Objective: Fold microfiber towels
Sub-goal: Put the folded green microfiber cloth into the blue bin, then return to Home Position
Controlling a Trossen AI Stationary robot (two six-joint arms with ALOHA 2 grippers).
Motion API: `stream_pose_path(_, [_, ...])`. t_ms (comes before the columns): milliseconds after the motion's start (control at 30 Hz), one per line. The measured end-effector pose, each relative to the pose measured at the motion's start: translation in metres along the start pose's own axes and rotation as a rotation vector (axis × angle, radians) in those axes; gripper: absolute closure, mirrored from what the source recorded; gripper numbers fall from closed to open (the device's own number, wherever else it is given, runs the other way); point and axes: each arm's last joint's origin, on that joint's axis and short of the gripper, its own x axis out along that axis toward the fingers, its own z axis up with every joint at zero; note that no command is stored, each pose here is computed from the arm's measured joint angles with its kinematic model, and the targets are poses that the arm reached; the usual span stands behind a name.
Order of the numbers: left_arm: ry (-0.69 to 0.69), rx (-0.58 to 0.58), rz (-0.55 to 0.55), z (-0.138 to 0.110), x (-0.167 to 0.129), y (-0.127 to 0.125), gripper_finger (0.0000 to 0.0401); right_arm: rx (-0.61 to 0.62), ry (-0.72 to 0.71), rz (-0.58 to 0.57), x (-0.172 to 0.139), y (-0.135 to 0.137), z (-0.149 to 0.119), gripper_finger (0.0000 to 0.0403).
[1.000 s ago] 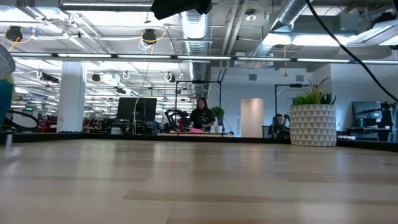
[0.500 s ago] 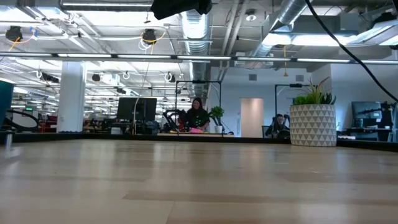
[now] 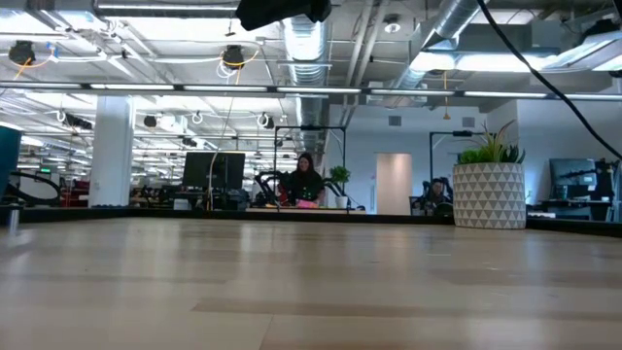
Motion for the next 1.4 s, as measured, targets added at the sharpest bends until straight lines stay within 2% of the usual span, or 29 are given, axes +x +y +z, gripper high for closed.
stream_pose_path(233, [0.01,0.0,0.013,-0.001,0.005,0.0,0.0356,0.0,-0.001,0.0,0.0,0.0,0.0,0.0283])
stream_pose_path(433, [0.0,-0.004,0.025,0.001,0.005,0.002,0.0295,0.0,0.0,0.0,0.0,0.0,0.0,0.0283])
stream_pose_path(600, [0.085,-0.044,-0.02,0.005,0.006,0.003,0.0251,-0.006,-0.004,0.006,-0.002,0.003,0.0,0.0283])
stream_pose_path(733, [0.12,-0.061,-0.072,0.009,0.004,0.0,0.0239,-0.02,-0.032,0.018,-0.015,0.008,0.004,0.0283])
stream_pose_path(833, [0.134,-0.061,-0.126,0.016,-0.008,-0.006,0.0238,-0.045,-0.049,0.028,-0.024,0.012,0.006,0.0283])
stream_pose_path(967, [0.076,-0.015,-0.135,0.027,-0.029,-0.011,0.0239,-0.059,-0.075,0.04,-0.037,0.016,0.009,0.0283])
stream_pose_path(1033, [0.023,0.01,-0.087,0.031,-0.041,-0.011,0.0239,-0.067,-0.085,0.044,-0.044,0.017,0.01,0.0283])
stream_pose_path(1200, [-0.098,0.104,0.171,0.034,-0.071,0.003,0.0254,-0.122,-0.108,0.041,-0.064,0.014,0.012,0.0287])
stream_pose_path(1300, [-0.204,0.18,0.313,0.037,-0.09,0.012,0.0286,-0.124,-0.125,0.023,-0.085,0.007,0.013,0.0302])
stream_pose_path(1400, [-0.341,0.261,0.402,0.039,-0.111,0.021,0.0331,-0.133,-0.122,0.021,-0.105,0.002,0.011,0.0328])
